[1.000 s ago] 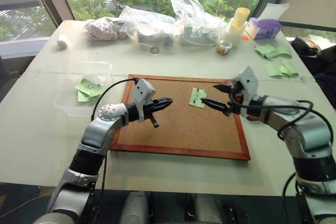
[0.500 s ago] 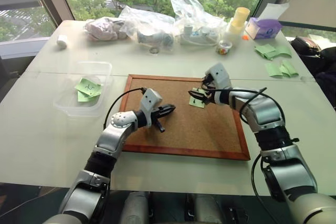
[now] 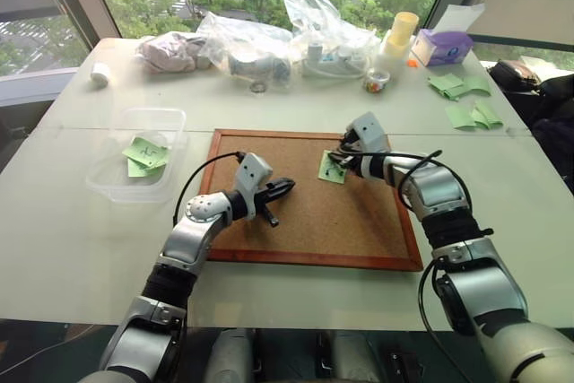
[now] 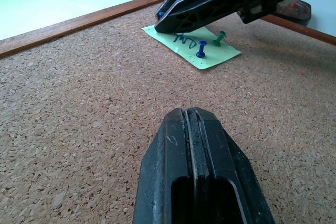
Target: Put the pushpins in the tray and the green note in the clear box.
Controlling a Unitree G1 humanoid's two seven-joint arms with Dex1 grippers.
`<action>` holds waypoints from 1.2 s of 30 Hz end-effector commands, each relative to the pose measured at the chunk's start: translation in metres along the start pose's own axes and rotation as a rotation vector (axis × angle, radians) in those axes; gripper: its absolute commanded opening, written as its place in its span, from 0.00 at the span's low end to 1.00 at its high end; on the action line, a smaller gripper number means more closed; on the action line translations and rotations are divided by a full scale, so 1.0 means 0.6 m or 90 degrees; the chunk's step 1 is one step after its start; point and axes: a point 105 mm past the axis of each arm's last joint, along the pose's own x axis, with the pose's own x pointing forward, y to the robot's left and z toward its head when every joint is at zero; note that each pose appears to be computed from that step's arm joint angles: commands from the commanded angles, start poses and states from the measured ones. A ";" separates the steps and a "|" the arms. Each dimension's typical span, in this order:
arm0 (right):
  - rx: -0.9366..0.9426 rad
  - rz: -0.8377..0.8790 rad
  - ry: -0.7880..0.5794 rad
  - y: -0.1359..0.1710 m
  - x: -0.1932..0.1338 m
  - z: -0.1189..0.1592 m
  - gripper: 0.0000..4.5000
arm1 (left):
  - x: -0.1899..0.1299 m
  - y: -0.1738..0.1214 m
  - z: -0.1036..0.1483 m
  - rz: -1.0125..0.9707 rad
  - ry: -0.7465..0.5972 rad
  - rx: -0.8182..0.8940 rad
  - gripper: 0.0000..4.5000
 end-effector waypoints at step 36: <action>0.130 -0.242 0.016 -0.141 -0.242 -0.086 0.02 | -0.003 -0.006 -0.047 -0.011 0.076 -0.017 0.00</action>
